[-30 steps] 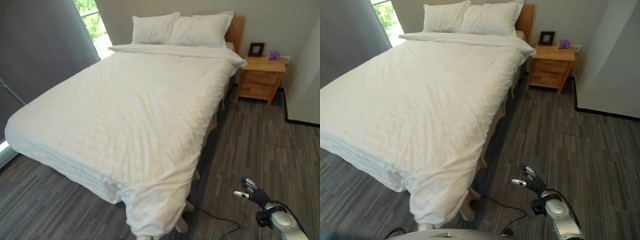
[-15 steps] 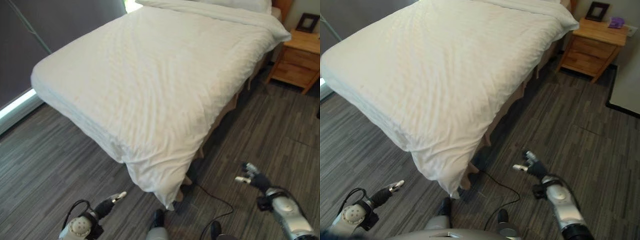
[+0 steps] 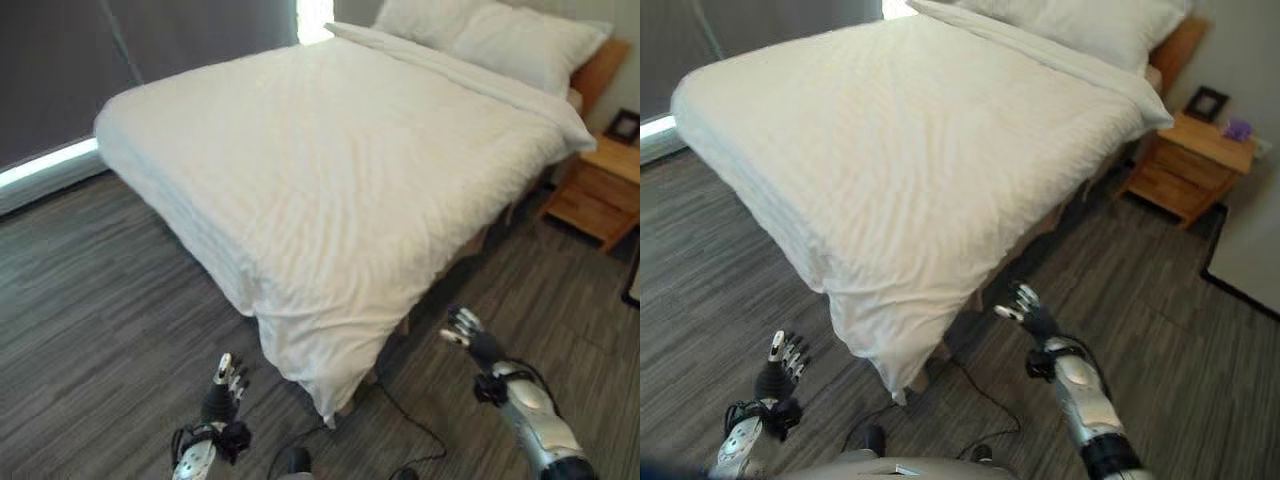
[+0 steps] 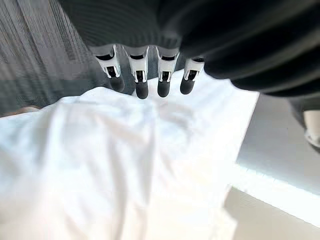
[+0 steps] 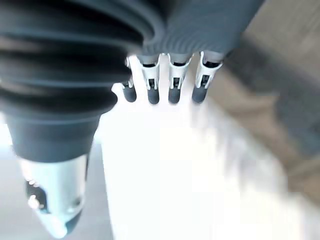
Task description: Making the bed.
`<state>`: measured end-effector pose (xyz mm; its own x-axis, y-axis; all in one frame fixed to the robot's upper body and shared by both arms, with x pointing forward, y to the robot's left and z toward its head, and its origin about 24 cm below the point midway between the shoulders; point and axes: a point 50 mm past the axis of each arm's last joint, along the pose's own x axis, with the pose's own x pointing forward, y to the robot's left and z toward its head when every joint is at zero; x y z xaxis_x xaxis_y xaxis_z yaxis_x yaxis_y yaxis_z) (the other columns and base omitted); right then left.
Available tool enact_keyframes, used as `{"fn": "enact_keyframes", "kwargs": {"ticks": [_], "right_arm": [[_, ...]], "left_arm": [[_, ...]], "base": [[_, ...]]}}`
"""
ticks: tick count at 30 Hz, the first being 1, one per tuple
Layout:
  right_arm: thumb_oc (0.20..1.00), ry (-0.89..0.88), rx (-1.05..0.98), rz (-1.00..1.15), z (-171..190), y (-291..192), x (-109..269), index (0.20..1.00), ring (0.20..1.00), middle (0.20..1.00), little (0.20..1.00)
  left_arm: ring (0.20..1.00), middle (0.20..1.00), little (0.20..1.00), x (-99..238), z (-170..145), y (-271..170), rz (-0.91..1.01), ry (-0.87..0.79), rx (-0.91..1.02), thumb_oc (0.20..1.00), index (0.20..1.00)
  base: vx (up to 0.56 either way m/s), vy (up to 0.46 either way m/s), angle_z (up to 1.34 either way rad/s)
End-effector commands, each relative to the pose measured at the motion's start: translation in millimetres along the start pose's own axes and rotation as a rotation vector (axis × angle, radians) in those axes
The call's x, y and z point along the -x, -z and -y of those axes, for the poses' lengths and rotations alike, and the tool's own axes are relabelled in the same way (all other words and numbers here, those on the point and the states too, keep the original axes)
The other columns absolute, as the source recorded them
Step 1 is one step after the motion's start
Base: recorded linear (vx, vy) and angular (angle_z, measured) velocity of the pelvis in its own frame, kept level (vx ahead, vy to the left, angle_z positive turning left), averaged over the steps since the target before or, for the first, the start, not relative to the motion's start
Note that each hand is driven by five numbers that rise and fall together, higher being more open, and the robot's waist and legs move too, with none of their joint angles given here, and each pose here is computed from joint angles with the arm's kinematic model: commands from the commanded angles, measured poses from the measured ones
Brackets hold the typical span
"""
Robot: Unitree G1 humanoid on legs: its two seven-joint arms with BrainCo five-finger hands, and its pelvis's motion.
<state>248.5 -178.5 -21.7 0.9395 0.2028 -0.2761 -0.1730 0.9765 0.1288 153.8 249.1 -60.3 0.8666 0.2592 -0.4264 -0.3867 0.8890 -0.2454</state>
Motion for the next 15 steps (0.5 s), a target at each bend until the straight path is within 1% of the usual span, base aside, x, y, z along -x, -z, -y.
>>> {"fn": "enact_keyframes", "kwargs": {"ticks": [1,2,3,4,5,6,7,8,13,15], "right_arm": [[1.000,-0.028,-0.052,0.134,-9,-36,-24,1.000,1.000,1.000,1.000],[1.000,-0.045,-0.051,0.148,-16,-42,-30,1.000,1.000,1.000,1.000],[1.000,-0.046,-0.051,0.149,-16,-43,-30,1.000,1.000,1.000,1.000],[1.000,-0.100,-0.073,0.175,-33,-54,-40,1.000,1.000,1.000,1.000],[1.000,-0.100,-0.073,0.176,-33,-54,-40,1.000,1.000,1.000,1.000],[0.200,-0.140,-0.070,0.195,-44,-62,-46,0.200,0.200,0.200,0.200],[0.200,-0.182,-0.071,0.204,-56,-69,-54,0.200,0.200,0.200,0.200],[0.200,-0.182,-0.071,0.205,-56,-69,-54,0.200,0.200,0.200,0.200],[0.200,-0.264,-0.054,0.239,-90,-94,-74,0.200,0.200,0.200,0.200],[0.200,-0.269,-0.048,0.249,-94,-100,-77,0.200,0.200,0.200,0.200]], "left_arm": [[1.000,1.000,1.000,-4,3,-40,0.217,-0.035,0.092,1.000,1.000],[1.000,1.000,1.000,-6,8,-44,0.235,-0.019,0.145,1.000,1.000],[1.000,1.000,1.000,-6,8,-44,0.235,-0.019,0.146,1.000,1.000],[1.000,1.000,1.000,-9,26,-50,0.254,0.055,0.157,1.000,1.000],[1.000,1.000,1.000,-9,26,-50,0.254,0.055,0.157,1.000,1.000],[1.000,1.000,1.000,-9,35,-61,0.287,0.125,0.073,1.000,1.000],[1.000,1.000,1.000,-9,42,-70,0.316,0.182,0.031,1.000,1.000],[1.000,1.000,1.000,-9,42,-70,0.316,0.181,0.031,1.000,1.000],[1.000,1.000,1.000,-9,49,-86,0.379,0.224,0.020,1.000,1.000],[1.000,1.000,1.000,-9,51,-89,0.388,0.236,0.018,1.000,1.000]], "base": [[-0.02,-0.014,0.23],[-0.02,-0.015,0.14],[-0.06,-0.032,0.32],[-0.05,-0.029,0.40],[-0.09,-0.029,0.34],[-0.07,-0.005,0.24],[-0.07,-0.005,0.22],[-0.05,-0.011,0.24],[-0.08,-0.002,0.16],[-0.13,0.012,-0.01]]}}
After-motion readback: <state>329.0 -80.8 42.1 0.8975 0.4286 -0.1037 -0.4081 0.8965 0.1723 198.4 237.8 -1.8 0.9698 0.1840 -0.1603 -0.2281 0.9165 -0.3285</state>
